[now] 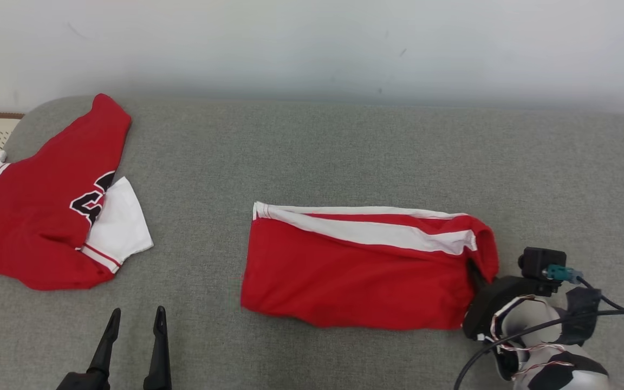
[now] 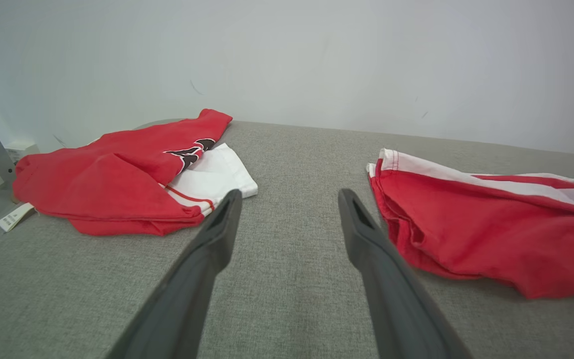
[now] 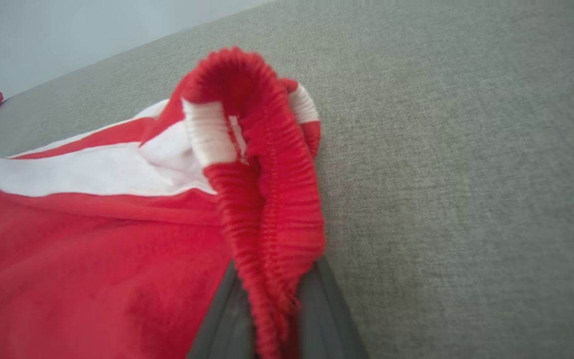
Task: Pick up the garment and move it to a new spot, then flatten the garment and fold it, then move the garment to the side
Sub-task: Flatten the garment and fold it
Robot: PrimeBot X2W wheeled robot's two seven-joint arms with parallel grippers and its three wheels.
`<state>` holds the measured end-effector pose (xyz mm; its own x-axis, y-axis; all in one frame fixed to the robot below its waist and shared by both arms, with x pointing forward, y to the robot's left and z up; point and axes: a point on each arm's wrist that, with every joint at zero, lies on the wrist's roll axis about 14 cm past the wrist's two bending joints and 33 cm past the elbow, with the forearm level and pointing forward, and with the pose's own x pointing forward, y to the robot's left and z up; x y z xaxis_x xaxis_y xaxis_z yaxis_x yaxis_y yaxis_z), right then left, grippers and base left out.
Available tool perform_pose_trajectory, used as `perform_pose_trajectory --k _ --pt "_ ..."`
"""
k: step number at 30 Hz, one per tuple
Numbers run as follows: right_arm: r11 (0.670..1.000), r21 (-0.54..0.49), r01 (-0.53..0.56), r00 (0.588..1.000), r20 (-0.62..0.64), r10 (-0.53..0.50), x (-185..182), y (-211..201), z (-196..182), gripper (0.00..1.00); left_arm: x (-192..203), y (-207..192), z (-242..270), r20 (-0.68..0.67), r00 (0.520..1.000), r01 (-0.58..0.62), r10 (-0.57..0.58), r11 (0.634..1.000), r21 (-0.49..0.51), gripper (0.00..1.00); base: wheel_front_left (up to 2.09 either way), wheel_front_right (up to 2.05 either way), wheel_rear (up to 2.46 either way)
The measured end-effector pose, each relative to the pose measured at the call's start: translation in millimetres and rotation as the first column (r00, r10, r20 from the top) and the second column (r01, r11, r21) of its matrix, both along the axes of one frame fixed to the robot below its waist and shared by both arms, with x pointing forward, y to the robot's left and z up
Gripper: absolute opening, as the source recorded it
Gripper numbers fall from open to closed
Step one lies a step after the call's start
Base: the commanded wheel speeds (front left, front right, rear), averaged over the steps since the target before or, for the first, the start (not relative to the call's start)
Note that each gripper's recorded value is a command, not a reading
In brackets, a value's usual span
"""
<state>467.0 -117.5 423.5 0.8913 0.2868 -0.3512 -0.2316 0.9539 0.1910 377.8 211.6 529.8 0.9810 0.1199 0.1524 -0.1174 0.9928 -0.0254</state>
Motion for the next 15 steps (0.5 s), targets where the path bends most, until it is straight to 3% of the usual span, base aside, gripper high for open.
perform_pose_trajectory --k 8,15 --pt "0.991 -0.059 0.117 0.993 0.039 -0.115 0.7 -70.6 11.8 0.00 2.5 -8.0 3.2 0.011 1.000 0.019 -0.019 1.000 -0.011 1.00 0.00 0.00 0.00" --pt "0.984 -0.070 0.164 0.984 0.084 -0.158 -1.0 -100.6 28.6 0.00 3.6 -16.2 3.3 0.014 0.999 0.039 -0.039 0.999 -0.026 1.00 0.00 0.00 0.00"
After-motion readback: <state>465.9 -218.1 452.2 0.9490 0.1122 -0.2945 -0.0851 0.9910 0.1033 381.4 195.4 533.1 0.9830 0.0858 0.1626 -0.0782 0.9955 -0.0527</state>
